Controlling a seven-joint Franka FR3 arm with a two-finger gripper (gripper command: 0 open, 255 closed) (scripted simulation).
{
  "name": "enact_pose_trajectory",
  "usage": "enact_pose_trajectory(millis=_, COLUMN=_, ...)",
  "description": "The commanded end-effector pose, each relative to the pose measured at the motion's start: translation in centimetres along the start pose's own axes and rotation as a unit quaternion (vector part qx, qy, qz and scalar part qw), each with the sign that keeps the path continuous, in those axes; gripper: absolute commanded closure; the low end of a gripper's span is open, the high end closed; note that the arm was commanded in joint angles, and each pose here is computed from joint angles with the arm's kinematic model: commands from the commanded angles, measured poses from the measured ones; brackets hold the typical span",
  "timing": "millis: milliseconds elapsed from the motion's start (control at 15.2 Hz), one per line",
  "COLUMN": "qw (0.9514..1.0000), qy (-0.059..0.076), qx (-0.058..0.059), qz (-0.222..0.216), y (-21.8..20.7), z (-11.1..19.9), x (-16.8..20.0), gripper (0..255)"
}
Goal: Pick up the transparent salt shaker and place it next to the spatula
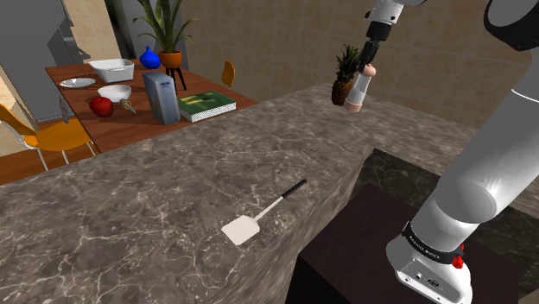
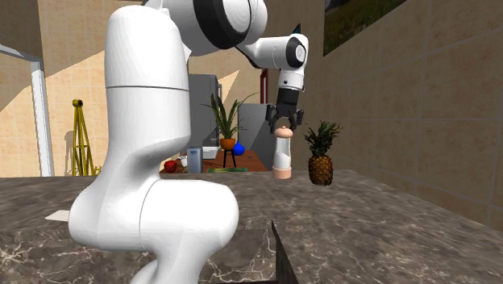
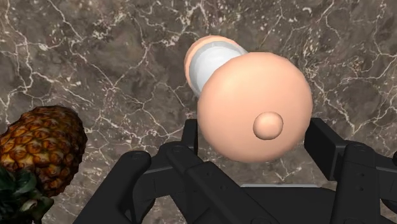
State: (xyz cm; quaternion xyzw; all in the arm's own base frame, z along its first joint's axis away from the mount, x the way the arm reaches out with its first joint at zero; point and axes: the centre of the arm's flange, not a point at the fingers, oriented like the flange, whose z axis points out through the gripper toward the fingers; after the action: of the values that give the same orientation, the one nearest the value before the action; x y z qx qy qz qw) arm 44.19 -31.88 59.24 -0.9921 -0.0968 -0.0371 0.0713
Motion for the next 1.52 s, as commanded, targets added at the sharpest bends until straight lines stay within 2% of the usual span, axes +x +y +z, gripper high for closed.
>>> enact_pose_trajectory(millis=0, qw=1.0, qy=0.0, qx=0.0, qz=0.0, y=-0.2, z=-1.1, x=0.2, gripper=255)
enact_pose_trajectory(millis=1452, qw=1.0, qy=0.0, qx=0.0, qz=0.0, y=-1.7, z=-12.6, x=1.2, gripper=255)
